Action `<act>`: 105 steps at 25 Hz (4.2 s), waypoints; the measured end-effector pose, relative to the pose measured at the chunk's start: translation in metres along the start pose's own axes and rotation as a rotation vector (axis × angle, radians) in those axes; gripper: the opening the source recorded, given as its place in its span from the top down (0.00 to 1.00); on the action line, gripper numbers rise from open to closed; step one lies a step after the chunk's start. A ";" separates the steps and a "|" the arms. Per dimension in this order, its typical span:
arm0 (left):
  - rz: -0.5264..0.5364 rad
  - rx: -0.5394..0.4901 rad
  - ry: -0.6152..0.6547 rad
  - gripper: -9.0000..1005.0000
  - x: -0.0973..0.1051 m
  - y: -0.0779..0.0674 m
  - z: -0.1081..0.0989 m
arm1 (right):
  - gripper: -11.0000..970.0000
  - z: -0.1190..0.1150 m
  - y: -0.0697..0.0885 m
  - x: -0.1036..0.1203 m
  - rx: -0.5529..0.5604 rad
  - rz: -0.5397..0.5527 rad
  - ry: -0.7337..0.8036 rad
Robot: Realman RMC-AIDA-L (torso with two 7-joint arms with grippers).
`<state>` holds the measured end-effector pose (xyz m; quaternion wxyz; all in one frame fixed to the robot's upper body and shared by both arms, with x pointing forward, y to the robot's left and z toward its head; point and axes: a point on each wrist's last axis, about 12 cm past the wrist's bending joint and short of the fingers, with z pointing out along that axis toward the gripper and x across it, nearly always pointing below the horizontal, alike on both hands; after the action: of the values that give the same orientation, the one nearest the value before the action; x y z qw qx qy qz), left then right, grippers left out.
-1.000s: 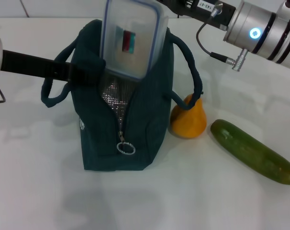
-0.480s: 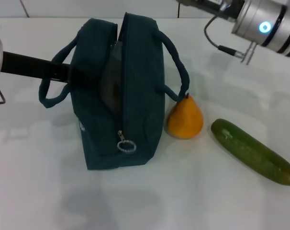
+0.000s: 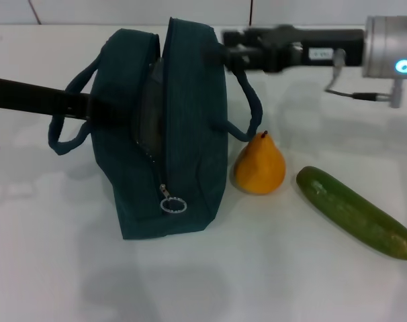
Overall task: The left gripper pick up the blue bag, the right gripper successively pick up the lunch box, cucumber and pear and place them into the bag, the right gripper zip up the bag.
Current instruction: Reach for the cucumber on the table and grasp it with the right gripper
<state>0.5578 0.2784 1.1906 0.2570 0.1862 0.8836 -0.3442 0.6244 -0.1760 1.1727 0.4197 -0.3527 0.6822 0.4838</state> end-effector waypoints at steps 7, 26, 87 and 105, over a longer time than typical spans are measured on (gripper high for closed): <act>-0.016 -0.003 -0.005 0.96 0.006 0.003 -0.003 | 0.10 -0.042 -0.003 -0.020 0.165 -0.120 0.233; -0.013 -0.006 -0.019 0.95 0.006 0.005 -0.007 | 0.12 -0.028 0.048 -0.049 0.415 -0.072 0.931; 0.003 0.019 -0.024 0.95 0.004 0.001 -0.004 | 0.36 0.011 0.021 0.025 0.420 0.037 1.168; 0.002 0.019 -0.027 0.95 0.004 0.002 -0.004 | 0.36 0.009 0.020 0.023 0.426 0.035 1.169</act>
<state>0.5540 0.2834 1.1899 0.2676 0.1850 0.8766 -0.3546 0.5999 -0.1631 1.1573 0.0302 -0.4567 0.8863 0.0708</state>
